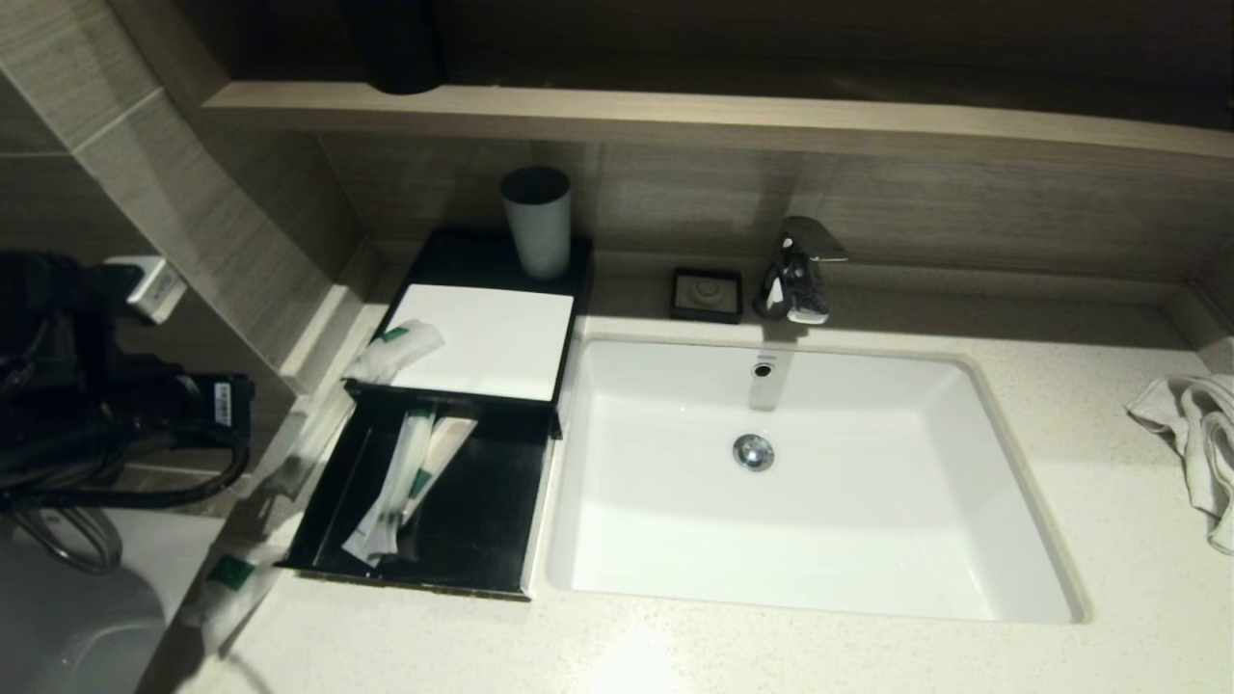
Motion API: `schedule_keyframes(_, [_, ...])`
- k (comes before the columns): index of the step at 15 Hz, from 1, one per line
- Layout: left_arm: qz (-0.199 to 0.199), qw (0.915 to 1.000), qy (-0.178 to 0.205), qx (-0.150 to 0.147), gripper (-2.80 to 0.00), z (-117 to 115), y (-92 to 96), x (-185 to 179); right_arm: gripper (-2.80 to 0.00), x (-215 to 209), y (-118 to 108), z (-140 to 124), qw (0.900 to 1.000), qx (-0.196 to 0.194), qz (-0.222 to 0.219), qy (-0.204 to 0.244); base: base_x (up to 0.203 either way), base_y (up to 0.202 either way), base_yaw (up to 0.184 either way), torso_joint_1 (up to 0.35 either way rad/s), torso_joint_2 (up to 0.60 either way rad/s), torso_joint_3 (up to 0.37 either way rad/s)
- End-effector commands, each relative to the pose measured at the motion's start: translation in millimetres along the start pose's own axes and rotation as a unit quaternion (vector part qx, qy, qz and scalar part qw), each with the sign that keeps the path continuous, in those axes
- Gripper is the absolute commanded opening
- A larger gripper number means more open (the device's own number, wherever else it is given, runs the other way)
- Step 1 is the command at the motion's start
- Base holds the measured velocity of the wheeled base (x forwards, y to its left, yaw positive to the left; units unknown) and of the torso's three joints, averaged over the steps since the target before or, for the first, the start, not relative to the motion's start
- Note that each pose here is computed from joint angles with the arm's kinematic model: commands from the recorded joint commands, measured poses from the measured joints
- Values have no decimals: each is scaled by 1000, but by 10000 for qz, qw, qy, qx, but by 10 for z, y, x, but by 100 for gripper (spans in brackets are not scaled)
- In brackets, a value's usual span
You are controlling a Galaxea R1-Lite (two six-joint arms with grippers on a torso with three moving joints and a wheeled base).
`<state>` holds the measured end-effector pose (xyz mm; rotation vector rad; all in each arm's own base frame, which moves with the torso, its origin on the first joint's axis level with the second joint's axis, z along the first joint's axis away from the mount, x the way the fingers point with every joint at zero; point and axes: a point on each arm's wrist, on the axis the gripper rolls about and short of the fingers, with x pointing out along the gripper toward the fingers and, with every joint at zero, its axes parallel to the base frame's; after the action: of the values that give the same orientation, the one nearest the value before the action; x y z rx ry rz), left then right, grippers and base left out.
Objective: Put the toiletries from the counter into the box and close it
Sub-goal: Pick up the bathroom toiletry
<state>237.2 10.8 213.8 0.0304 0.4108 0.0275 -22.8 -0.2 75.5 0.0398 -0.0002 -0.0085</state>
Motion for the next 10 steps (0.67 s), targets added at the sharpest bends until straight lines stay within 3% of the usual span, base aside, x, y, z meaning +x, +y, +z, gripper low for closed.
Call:
schedule_keyframes(1, [-113,9998,186,-46,-280,-94,60,47,-280,1,0,-1,10000,0,4,15,0,0,0,0,0,0])
schedule_keyframes(5, [-439,9974,535,215,-280,-302,44,81,-280,1,0,-1,10000,0,4,15,0,0,0,0,0,0])
schedule_keyframes(10, [-454,9958,715,360,-280,-400,64,131,-280,1,0,0,10000,0,4,12,0,0,0,0,0,0])
